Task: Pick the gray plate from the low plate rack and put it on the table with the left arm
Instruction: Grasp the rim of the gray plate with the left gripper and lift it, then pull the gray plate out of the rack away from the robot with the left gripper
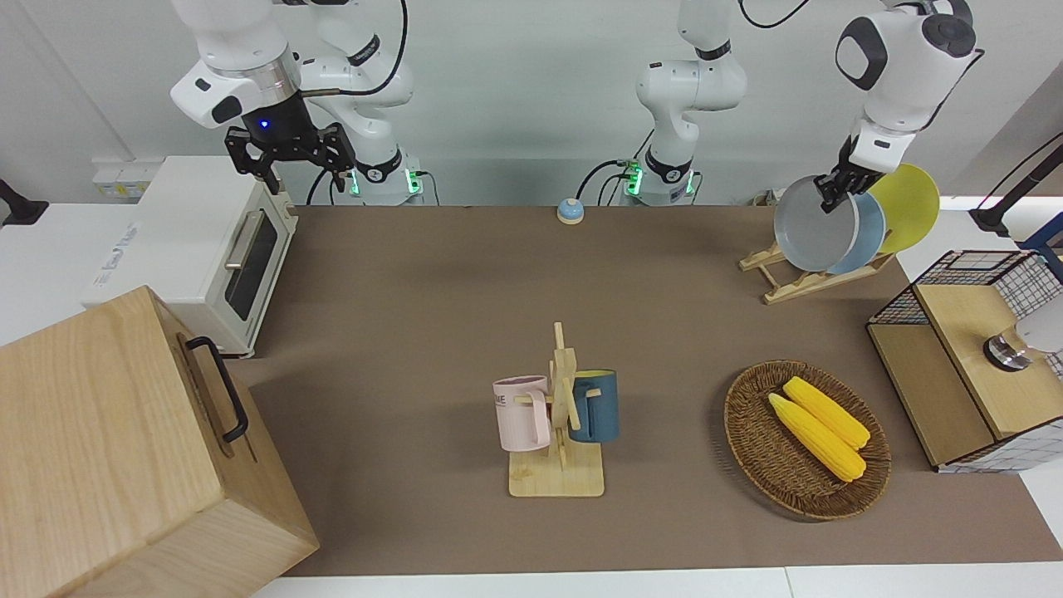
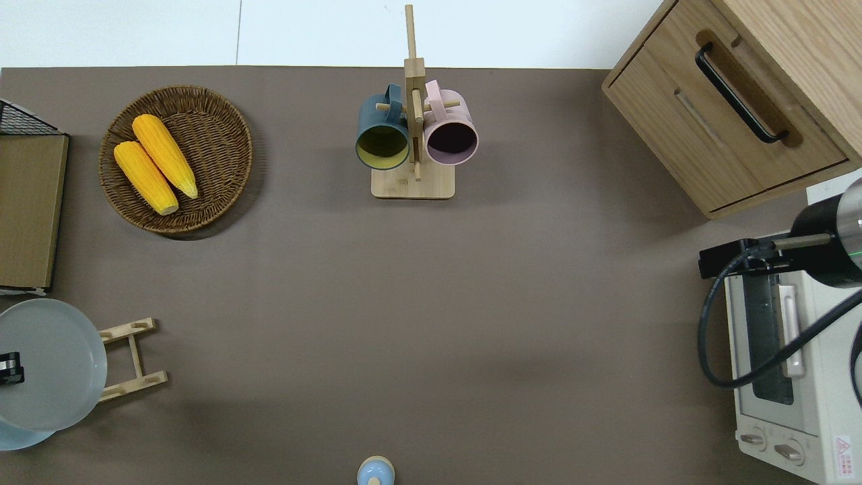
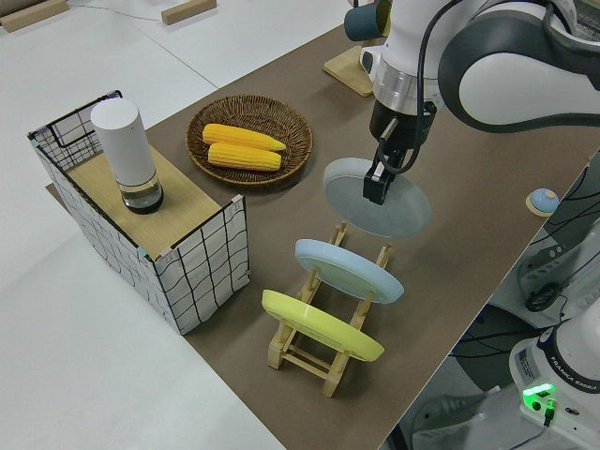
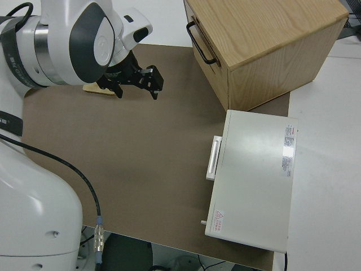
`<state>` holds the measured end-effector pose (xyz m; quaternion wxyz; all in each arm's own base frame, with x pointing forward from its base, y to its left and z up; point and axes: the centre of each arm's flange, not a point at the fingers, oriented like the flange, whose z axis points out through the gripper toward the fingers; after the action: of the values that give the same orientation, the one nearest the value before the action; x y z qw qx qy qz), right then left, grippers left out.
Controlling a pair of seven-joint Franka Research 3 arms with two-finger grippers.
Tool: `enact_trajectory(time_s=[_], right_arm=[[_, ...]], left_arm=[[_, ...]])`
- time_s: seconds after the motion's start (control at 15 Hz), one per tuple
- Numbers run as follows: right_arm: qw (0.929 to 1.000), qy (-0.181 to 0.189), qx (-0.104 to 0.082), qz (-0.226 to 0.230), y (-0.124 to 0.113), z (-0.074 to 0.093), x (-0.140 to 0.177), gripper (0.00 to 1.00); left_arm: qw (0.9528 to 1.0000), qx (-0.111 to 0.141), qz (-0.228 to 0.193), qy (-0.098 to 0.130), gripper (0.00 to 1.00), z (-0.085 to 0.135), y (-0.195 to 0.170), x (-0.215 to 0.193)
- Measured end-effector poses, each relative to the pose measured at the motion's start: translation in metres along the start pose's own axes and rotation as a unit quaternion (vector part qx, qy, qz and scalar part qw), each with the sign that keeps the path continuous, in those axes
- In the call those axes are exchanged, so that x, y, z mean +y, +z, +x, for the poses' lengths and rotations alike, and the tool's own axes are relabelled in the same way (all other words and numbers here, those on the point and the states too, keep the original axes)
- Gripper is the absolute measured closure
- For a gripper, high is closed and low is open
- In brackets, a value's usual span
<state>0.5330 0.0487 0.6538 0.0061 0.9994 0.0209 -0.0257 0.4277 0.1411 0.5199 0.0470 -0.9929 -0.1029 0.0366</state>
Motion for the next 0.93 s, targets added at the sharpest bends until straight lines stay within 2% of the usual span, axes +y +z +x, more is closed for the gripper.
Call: enact_trajectory(time_s=[0.27, 0.47, 0.67, 0.93], right_arm=[[1.0, 0.0, 0.0, 0.0, 0.0, 0.0, 0.0, 0.01], [1.0, 0.0, 0.0, 0.0, 0.0, 0.0, 0.0, 0.01], [1.0, 0.0, 0.0, 0.0, 0.0, 0.0, 0.0, 0.01], [1.0, 0.0, 0.0, 0.0, 0.0, 0.0, 0.0, 0.01]], left_arm=[[1.0, -0.004, 0.006, 0.004, 0.9, -0.003, -0.03, 0.006], [1.0, 0.003, 0.002, 0.004, 0.9, -0.005, -0.058, 0.011], [0.9997, 0.014, -0.019, -0.003, 0.9, -0.007, -0.082, 0.019], [0.9986, 0.016, -0.048, -0.017, 0.9, -0.007, -0.092, 0.04]])
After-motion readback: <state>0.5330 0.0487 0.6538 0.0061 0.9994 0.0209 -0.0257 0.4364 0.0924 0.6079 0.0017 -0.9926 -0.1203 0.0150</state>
